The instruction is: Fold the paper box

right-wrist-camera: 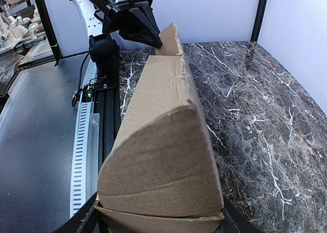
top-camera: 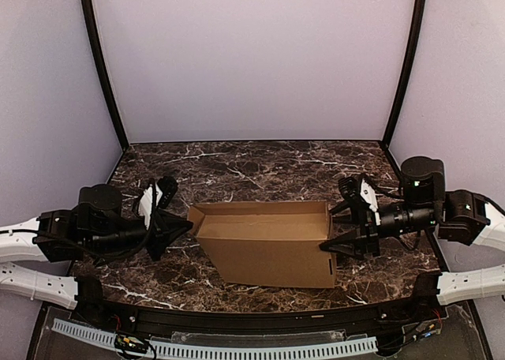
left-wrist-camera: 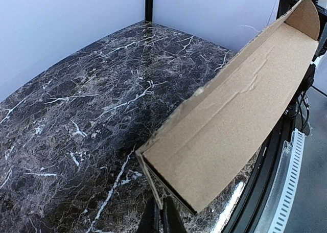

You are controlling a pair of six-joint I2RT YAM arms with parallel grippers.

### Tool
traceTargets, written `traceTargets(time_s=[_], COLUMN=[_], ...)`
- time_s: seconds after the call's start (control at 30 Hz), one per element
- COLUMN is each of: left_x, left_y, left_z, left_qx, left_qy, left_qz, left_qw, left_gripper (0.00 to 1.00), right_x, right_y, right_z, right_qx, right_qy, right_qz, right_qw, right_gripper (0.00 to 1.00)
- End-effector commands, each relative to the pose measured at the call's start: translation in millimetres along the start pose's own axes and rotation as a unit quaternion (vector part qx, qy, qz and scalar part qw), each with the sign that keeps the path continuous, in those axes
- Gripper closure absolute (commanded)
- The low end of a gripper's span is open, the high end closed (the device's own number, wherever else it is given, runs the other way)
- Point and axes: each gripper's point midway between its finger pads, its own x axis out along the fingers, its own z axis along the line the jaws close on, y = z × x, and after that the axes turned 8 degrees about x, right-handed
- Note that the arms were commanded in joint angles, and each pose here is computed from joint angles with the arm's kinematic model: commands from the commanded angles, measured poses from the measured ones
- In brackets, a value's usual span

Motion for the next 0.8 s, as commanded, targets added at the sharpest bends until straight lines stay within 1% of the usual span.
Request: traceTargets(time_s=[0.0, 0.37, 0.77], left_x=[-5.4, -0.8, 4.8], left_y=[-36.4, -48.8, -53.9], left_z=[-12.4, -18.5, -21.4], left_qx=[-0.011, -0.024, -0.036], left_qy=[0.035, 0.049, 0.055], left_qz=[-0.05, -0.041, -0.028], left_qw=[0.998, 0.998, 0.997], left_gripper=[0.99, 0.99, 0.99], right_x=[1.9, 7.8, 16.0], right_y=[-15.5, -7.4, 3.9], right_z=[8.0, 6.0, 4.1], right_qx=[-0.028, -0.039, -0.06], right_qy=[-0.017, -0.004, 0.011], right_qz=[-0.032, -0.021, -0.013], right_qw=[0.999, 0.999, 0.998], right_gripper=[0.6, 0.6, 0.61])
